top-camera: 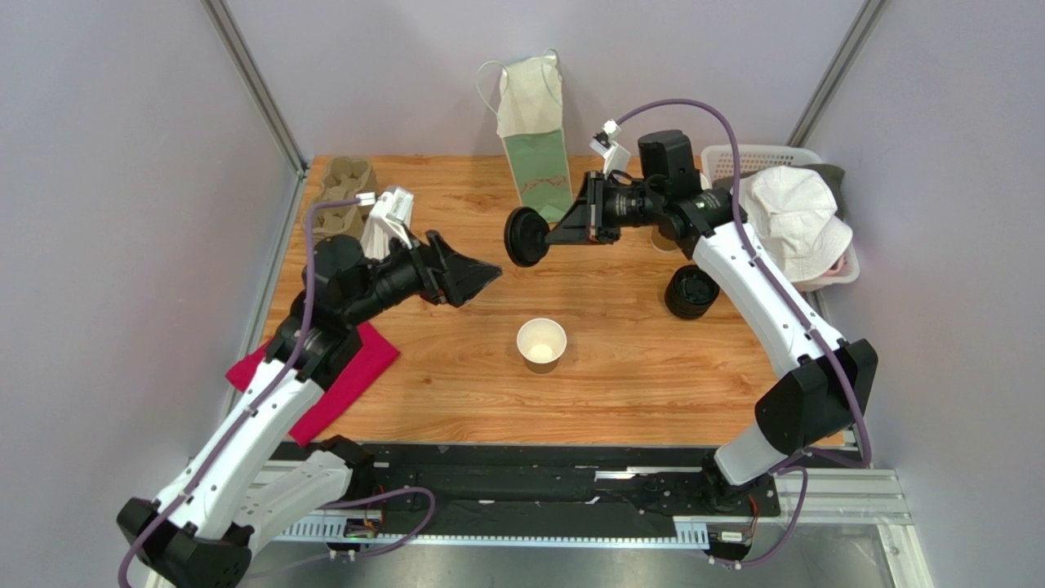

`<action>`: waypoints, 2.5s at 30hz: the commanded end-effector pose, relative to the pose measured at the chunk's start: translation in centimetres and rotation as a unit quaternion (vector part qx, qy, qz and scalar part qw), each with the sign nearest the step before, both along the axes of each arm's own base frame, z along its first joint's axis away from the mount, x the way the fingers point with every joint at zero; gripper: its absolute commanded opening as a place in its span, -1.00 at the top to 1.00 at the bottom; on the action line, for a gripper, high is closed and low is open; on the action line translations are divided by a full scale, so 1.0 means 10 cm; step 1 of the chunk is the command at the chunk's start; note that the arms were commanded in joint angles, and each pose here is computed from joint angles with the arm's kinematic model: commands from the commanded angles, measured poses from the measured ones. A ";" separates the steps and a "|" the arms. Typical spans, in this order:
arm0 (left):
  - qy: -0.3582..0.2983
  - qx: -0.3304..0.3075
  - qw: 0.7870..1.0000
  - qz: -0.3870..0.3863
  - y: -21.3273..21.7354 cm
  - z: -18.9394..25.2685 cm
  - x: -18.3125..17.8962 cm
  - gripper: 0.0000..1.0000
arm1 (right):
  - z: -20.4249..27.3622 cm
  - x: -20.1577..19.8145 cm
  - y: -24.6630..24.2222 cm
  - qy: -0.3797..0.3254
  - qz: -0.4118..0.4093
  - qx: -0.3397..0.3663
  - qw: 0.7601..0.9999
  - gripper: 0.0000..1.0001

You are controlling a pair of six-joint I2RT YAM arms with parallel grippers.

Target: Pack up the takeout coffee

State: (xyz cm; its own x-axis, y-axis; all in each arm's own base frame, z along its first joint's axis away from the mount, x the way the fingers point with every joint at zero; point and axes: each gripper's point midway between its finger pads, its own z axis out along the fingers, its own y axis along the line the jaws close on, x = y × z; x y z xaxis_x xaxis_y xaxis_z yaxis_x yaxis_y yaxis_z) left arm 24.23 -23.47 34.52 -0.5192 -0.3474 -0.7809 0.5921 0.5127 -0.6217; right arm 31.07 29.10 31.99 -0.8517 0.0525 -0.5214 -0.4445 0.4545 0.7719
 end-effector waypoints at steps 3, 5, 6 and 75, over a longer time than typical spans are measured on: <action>-0.018 0.078 0.996 0.042 0.49 -0.19 -0.20 -0.94 | -0.13 -0.13 -0.38 -0.082 0.008 -0.120 0.989 1.00; 0.021 0.088 0.995 0.046 0.60 -0.35 -0.20 -0.94 | -0.34 -0.27 -0.43 -0.088 0.044 -0.178 0.979 1.00; 0.039 0.092 0.994 0.046 0.62 -0.45 -0.20 -0.95 | -0.47 -0.31 -0.43 -0.086 0.063 -0.205 0.973 1.00; 0.260 -0.041 0.962 -0.069 0.01 -1.57 -0.26 -0.06 | -1.71 -0.35 -0.11 -0.062 0.200 -0.504 0.838 1.00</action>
